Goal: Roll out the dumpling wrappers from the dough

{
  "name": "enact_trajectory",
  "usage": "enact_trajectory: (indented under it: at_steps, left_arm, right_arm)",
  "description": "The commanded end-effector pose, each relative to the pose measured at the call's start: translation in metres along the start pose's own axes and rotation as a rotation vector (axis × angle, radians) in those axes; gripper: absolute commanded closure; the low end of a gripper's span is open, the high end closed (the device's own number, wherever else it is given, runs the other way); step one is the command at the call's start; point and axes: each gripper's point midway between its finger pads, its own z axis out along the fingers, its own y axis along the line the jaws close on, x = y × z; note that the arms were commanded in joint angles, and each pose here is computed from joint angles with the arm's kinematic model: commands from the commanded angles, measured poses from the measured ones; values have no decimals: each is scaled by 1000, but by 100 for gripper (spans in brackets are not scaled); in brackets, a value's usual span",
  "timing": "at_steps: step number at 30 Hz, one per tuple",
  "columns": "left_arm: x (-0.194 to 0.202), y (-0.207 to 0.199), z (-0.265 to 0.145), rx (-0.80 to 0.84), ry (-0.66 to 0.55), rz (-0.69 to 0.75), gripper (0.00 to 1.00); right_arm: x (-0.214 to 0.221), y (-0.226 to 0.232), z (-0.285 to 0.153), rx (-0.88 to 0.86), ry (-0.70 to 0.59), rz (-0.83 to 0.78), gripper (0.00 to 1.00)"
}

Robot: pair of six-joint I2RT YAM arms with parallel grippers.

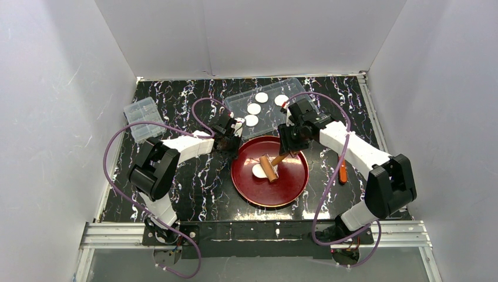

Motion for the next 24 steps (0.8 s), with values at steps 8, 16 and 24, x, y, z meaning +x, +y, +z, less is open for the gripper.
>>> enact_trajectory:
  at_steps: [8,16,24]
  left_arm:
    - [35,21,4,-94,98,49,100]
    - [34,22,3,-98,93,51,100]
    - [34,22,3,-100,93,51,100]
  right_arm:
    - [20,-98,-18,437,97,-101,99]
    - [23,-111,-19,507,112,-116,99]
    - [17,-110,-26,511,96,-109,99]
